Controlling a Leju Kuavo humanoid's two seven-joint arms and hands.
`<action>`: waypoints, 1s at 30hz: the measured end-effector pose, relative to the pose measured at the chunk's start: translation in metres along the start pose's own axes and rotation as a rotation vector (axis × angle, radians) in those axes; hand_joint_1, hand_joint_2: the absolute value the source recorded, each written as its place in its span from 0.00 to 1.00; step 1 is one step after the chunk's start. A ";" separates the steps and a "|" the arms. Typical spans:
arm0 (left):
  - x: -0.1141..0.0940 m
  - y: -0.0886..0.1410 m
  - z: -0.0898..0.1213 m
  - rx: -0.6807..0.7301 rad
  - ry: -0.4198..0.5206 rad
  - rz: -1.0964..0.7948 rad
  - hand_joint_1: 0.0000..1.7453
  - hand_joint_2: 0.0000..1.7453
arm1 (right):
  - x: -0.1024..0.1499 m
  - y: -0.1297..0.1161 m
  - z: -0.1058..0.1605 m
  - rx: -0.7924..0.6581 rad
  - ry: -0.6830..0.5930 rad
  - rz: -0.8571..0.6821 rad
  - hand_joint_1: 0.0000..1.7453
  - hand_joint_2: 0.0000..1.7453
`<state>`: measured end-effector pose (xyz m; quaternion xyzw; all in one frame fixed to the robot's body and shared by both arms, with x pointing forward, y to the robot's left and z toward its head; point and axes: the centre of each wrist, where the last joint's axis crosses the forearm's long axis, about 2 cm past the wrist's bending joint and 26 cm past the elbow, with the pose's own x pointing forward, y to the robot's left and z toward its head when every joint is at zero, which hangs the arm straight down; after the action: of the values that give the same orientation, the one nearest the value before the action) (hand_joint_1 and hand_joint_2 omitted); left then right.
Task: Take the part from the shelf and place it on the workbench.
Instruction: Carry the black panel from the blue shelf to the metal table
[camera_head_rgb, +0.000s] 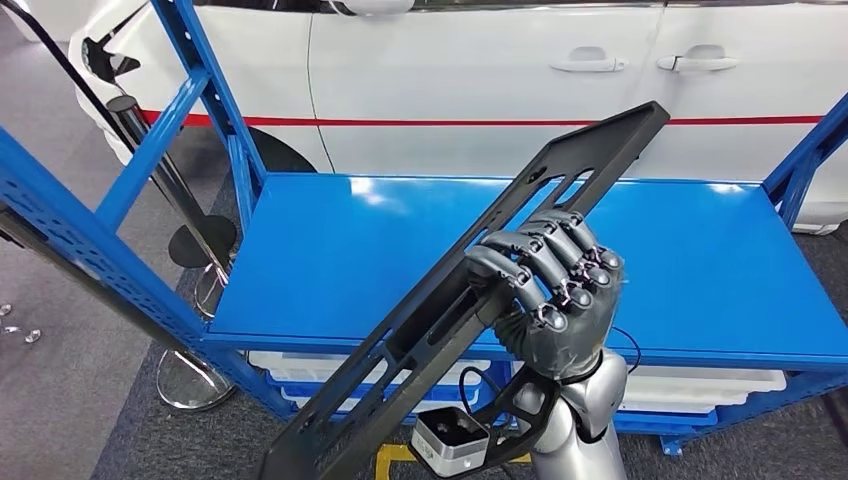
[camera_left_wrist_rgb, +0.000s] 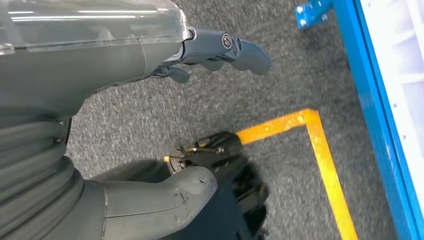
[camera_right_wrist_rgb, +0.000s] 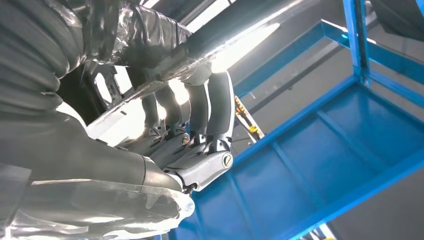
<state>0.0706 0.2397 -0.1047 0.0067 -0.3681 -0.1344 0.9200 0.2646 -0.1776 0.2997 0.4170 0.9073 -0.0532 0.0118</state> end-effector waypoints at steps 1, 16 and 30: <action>0.000 0.000 0.000 -0.009 0.003 -0.009 0.00 1.00 | 0.000 0.000 0.002 0.005 0.003 -0.004 1.00 1.00; 0.017 0.013 -0.013 -0.076 0.018 -0.053 0.00 1.00 | 0.031 0.015 0.026 0.137 0.132 -0.170 1.00 1.00; 0.023 0.012 -0.016 -0.108 -0.005 -0.093 0.00 1.00 | 0.030 0.018 0.039 0.221 0.144 -0.201 1.00 1.00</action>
<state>0.0998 0.2441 -0.0997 -0.0262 -0.3619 -0.1967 0.9109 0.2582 -0.1476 0.2570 0.3255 0.9315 -0.1238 -0.1045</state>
